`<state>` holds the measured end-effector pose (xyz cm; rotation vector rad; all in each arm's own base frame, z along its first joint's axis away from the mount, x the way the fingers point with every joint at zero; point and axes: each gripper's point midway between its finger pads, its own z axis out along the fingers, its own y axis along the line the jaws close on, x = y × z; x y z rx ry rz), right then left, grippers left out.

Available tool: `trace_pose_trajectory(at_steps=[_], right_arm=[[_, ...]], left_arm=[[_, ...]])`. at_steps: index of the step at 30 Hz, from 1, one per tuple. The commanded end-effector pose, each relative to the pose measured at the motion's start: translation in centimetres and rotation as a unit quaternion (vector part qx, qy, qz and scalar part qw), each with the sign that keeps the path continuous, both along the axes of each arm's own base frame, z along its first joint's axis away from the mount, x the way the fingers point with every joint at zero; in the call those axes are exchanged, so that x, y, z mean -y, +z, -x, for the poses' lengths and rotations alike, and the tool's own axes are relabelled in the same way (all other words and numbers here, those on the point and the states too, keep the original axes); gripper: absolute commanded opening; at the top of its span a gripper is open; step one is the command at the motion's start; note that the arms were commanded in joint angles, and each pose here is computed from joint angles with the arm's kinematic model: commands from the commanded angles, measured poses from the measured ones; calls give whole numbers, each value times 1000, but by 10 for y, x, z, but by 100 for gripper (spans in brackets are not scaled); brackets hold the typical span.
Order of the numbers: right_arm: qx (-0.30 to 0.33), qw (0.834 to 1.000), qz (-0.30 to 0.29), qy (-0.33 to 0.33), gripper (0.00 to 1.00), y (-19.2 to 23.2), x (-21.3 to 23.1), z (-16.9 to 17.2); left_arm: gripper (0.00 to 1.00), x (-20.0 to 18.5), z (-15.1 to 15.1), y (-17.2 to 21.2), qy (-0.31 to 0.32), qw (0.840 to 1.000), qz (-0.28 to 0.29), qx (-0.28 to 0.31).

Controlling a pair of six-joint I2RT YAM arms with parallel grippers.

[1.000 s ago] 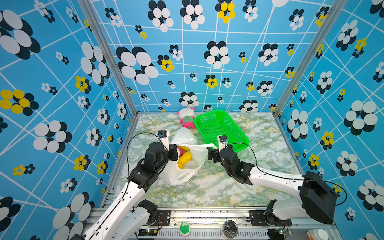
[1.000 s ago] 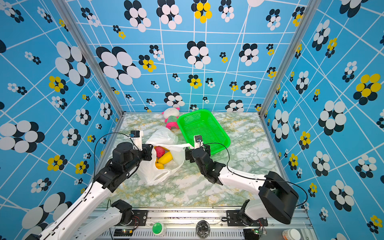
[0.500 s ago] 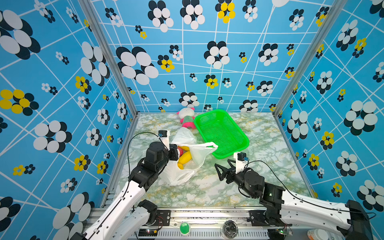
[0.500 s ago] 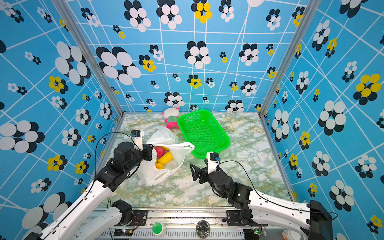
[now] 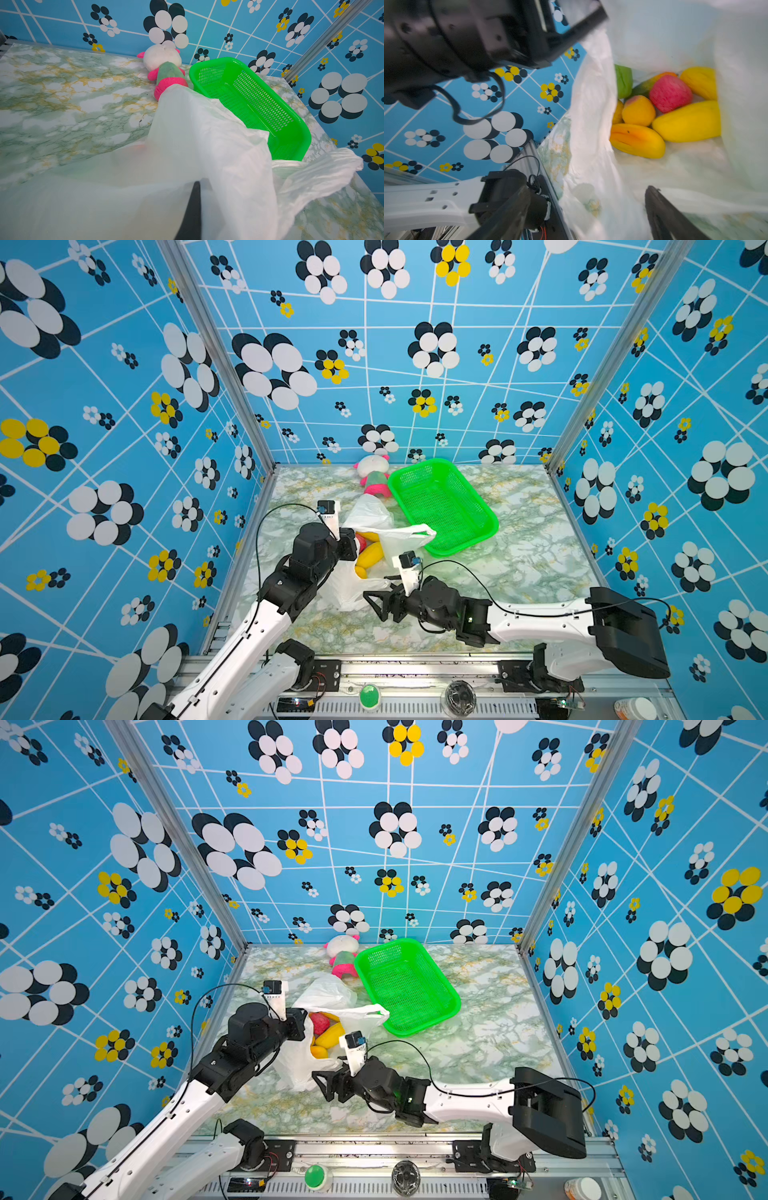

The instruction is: Untie the knot of the plastic bag and take out the fruit

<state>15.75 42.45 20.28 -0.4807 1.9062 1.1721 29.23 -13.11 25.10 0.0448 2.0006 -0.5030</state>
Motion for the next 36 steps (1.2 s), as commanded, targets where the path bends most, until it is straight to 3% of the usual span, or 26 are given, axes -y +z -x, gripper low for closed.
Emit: trace_pose_trajectory(at_steps=[1, 5, 6, 12, 19, 22, 23, 26, 27, 29, 36], right_arm=[[15, 998, -31, 61, 70, 29, -38, 20], [51, 995, 10, 81, 13, 25, -61, 40], [68, 994, 20, 84, 3, 24, -63, 47], [165, 974, 76, 137, 0, 14, -80, 100], [215, 950, 118, 193, 0, -17, -97, 135], [250, 931, 128, 232, 0, -22, -104, 158], [260, 926, 134, 238, 8, -25, -106, 161], [263, 928, 144, 223, 63, -28, -105, 156], [267, 929, 141, 215, 72, -25, -103, 153], [273, 931, 139, 199, 79, -19, -93, 148], [293, 940, 116, 129, 87, 13, -34, 123]], left_arm=[[0, -2, -2, 13, 4, 1000, 3, 11], [0, -4, -2, 14, 7, 1000, 2, 12], [0, -4, -2, 14, 7, 1000, 2, 13], [0, -4, -4, 10, 11, 1000, -3, 4], [0, -8, -4, 10, 19, 1000, -8, 5], [0, -8, -3, 10, 20, 1000, -8, 5], [0, -9, -3, 10, 20, 1000, -8, 6], [0, -9, -3, 12, 20, 1000, -8, 8], [0, -9, -3, 11, 20, 1000, -8, 8], [0, -9, -2, 13, 21, 1000, -7, 11], [0, -11, -1, 15, 22, 1000, -4, 16]])
